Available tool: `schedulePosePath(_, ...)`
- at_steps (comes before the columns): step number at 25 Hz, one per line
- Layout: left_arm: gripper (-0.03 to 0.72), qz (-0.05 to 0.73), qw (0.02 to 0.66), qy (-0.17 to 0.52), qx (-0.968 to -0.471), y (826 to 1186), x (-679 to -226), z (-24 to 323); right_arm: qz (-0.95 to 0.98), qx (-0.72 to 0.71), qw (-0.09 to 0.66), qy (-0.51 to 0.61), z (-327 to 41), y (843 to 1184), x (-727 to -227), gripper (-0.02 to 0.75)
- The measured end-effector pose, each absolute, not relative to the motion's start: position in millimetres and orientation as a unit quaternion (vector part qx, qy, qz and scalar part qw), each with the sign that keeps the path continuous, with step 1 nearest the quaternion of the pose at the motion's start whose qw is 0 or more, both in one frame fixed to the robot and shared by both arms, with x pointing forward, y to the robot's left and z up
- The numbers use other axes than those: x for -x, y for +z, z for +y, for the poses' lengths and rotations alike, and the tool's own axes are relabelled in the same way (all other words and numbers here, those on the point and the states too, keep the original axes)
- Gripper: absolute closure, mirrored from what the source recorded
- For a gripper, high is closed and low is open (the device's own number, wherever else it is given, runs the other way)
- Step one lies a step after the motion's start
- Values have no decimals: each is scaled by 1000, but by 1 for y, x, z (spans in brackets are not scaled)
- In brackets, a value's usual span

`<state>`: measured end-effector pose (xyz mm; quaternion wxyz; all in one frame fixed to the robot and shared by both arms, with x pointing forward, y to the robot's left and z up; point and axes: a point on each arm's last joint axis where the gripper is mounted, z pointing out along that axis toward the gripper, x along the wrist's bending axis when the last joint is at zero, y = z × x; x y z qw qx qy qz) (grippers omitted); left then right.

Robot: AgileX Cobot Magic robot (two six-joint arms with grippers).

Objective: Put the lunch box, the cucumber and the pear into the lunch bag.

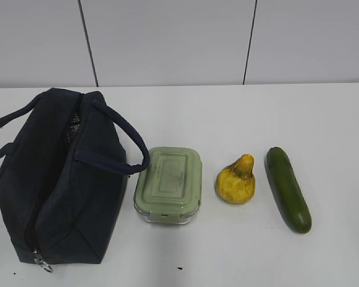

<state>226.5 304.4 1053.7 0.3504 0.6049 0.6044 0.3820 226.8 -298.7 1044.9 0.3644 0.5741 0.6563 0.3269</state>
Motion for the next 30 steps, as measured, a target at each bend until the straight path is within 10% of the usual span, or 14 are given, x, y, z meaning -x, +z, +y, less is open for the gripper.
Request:
schedulePosePath(23, 450, 604, 350, 382, -605, 1054, -226, 304, 665, -587, 298, 352, -288, 1076, -271, 405)
schedulePosePath(30, 450, 604, 350, 382, -605, 1054, -226, 304, 690, -609, 243, 305, -287, 1110, -336, 267)
